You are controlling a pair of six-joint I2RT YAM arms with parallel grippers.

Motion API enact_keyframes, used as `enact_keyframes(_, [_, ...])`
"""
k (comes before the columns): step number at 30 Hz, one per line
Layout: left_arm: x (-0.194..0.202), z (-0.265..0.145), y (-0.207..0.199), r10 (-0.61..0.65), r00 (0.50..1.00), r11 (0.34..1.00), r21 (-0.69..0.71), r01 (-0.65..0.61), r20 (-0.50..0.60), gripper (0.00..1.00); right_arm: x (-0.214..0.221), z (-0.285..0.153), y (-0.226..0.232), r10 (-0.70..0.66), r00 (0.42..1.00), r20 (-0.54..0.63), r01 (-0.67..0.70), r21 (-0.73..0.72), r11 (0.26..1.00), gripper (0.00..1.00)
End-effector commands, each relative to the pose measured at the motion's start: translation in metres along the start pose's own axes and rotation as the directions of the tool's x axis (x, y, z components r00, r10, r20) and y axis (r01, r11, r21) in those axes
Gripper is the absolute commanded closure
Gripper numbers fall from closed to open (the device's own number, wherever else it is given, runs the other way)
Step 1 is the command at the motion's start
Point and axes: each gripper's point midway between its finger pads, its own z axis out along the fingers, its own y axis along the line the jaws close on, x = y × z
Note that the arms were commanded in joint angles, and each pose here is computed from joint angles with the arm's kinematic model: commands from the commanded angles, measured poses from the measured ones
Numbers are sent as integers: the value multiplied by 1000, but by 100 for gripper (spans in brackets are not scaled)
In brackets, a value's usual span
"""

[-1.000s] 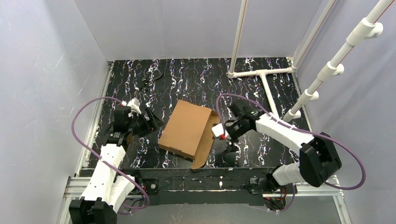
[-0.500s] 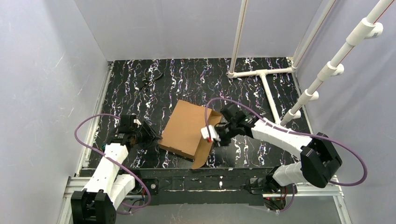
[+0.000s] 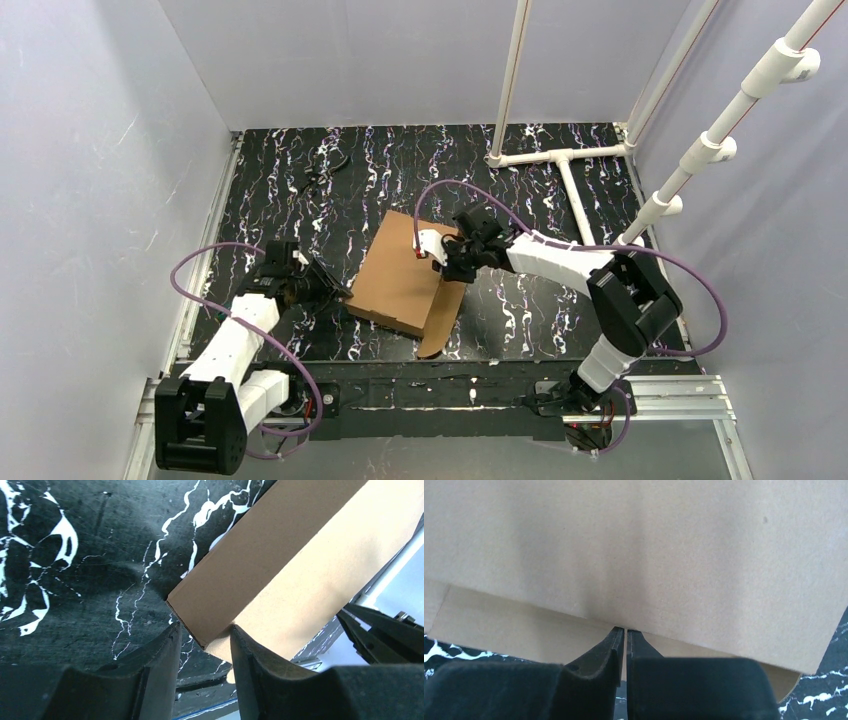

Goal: Fold the paper box

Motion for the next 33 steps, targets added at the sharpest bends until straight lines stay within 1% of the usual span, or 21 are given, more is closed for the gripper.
enact_keyframes(1, [18,6,10,8,998,999,-43,-11,-56,62,-28,1,-34,20,999,38,-24,103,994,86])
enact_keyframes(4, [25,9,6,17,997,999,-33,-20,-73,62,-36,7,-48,19,999,33,-22,114,993,85])
enact_keyframes(8, [31,12,-2,28,995,999,-14,-29,-91,61,-35,20,-61,26,1000,5,-26,99,995,85])
enact_keyframes(11, [27,10,-1,17,998,1000,-22,-18,-56,61,-28,22,-69,55,998,-6,-54,86,995,85])
enact_keyframes(13, [20,2,0,24,1000,999,-35,-24,0,60,-24,9,-74,71,997,5,-71,73,995,84])
enact_keyframes(14, [16,-4,2,35,999,998,-48,-34,30,59,-21,-2,-77,79,997,19,-80,72,994,81])
enact_keyframes(16, [8,-16,2,70,994,996,-57,-65,83,57,-21,-29,-74,60,995,78,-64,46,997,68])
enact_keyframes(18, [2,-26,-2,108,986,994,-49,-102,129,53,-21,-50,-60,8,993,122,-11,18,1000,55])
enact_keyframes(20, [-4,-33,-9,164,974,987,-27,-161,160,44,-19,-62,-31,-60,986,154,68,-51,996,42])
enact_keyframes(22, [-7,-37,-22,256,951,964,26,-264,173,30,-15,-70,3,-146,968,203,174,-126,977,29])
enact_keyframes(23, [-5,-39,-34,310,936,941,84,-326,169,24,-12,-72,18,-188,953,237,228,-155,961,22])
enact_keyframes(24, [-5,-40,-44,357,918,916,129,-381,174,19,-5,-70,34,-226,936,268,279,-178,944,12])
enact_keyframes(25, [-3,-41,-54,399,900,887,174,-427,177,15,0,-68,47,-270,913,305,337,-194,921,7])
enact_keyframes(26, [-3,-42,-64,436,881,857,213,-469,184,14,6,-66,60,-316,886,340,396,-199,896,3])
enact_keyframes(28, [-4,-42,-77,490,852,813,257,-522,184,14,10,-60,76,-389,834,392,487,-191,852,2])
enact_keyframes(29, [-4,-42,-81,506,844,800,267,-537,178,14,11,-56,81,-409,822,397,509,-190,839,2])
enact_keyframes(31, [-5,-36,-84,516,843,796,277,-537,153,18,8,-47,84,-438,808,394,534,-176,827,4])
enact_keyframes(33, [-2,-27,-82,505,855,809,283,-515,113,21,5,-37,81,-466,800,377,551,-158,819,9])
